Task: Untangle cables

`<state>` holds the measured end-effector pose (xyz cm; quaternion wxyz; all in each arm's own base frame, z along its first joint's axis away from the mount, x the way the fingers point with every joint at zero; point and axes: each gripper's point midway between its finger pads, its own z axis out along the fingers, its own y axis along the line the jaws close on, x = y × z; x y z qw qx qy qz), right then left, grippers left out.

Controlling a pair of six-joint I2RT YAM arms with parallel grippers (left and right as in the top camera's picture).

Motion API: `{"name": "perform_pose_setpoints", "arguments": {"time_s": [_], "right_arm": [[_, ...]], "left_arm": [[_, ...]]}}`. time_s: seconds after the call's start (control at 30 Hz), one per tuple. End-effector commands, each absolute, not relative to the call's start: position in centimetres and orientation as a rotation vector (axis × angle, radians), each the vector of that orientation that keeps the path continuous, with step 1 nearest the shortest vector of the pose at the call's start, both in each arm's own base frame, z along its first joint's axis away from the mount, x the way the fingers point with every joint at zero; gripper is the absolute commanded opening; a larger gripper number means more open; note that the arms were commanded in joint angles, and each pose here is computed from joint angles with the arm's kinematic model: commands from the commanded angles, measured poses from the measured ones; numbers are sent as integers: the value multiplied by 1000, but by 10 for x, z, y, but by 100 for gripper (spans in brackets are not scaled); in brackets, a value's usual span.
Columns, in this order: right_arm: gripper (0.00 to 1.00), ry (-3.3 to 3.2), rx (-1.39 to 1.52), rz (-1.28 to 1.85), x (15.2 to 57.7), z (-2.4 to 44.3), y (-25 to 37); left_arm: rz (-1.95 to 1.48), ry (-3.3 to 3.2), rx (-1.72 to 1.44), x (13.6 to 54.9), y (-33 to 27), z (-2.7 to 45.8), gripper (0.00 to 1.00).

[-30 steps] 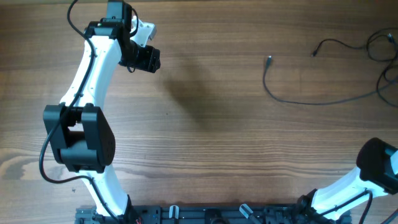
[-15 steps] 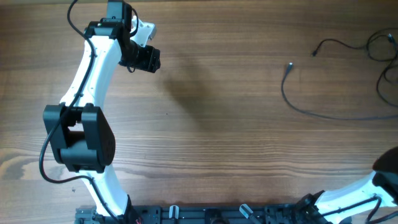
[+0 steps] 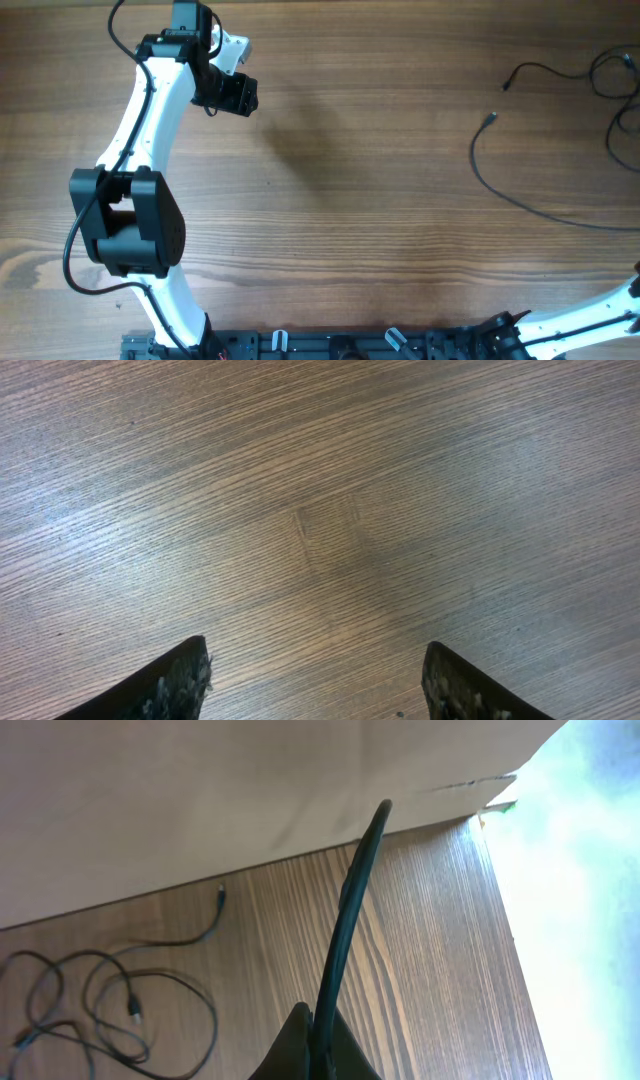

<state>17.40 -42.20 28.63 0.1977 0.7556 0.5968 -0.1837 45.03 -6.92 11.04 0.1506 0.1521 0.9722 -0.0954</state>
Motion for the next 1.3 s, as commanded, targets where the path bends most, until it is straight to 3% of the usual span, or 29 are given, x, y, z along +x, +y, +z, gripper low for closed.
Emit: {"name": "perform_pose_setpoints", "arguments": {"time_s": [0.0, 0.77, 1.27], "right_arm": [[5, 1719, 2171, -479, 182, 256, -426], [5, 1876, 2240, -482, 199, 195, -426], [5, 1882, 2236, -465, 201, 194, -425]], "left_arm": [[-272, 2799, 453, 451, -70, 104, 70], [-277, 2790, 487, 450, -81, 105, 70], [-278, 2788, 501, 449, -85, 105, 71]]}}
